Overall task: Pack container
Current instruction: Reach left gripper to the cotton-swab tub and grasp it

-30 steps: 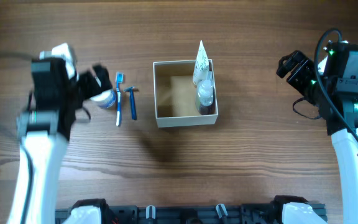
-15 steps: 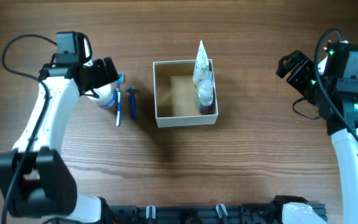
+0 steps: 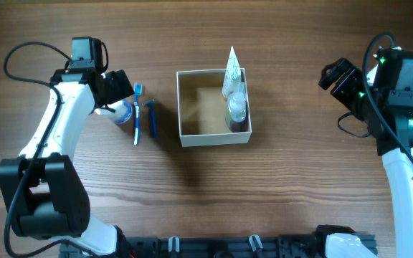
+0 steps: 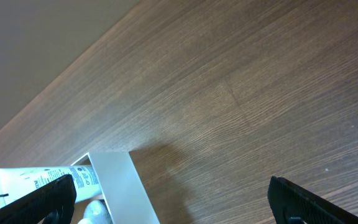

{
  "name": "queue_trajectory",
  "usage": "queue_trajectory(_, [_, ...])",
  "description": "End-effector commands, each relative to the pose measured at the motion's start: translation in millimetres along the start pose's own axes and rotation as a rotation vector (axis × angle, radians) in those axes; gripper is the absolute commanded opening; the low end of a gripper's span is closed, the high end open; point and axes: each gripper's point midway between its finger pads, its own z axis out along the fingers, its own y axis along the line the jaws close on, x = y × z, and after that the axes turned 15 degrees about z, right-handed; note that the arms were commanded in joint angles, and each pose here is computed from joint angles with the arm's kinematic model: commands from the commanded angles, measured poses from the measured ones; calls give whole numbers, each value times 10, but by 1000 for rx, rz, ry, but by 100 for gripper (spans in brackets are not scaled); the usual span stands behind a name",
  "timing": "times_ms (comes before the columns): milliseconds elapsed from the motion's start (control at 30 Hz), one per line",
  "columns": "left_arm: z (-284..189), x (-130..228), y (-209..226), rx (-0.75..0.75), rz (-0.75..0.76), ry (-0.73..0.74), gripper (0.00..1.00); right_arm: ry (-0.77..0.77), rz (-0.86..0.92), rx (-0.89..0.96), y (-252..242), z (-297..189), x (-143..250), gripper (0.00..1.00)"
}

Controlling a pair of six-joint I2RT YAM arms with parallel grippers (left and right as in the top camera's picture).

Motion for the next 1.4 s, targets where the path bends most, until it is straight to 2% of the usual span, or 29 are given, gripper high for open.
queue_trajectory(0, [105,72,25,-12,-27,39,94,-2,14,-18,56,-23,-33,100])
queue_trajectory(333, [-123,-43,6,2,-28,-20,100,-2,14,-18,56,-23,-33,100])
queue_trajectory(600, [-388,-195,4,9,-24,-74,99,-2,14,-18,56,-23,-33,100])
queue_trajectory(933, [-206,-139,230,-91,-40,-30,100,-2,14,-18,55,-23,-32,100])
queue_trajectory(1100, [28,-138,126,-35,16,-2,100,-2,15,-18,55,-23,-32,100])
queue_trajectory(1367, [271,-77,103,-32,23,41,100,-2,14,-18,56,-23,-33,100])
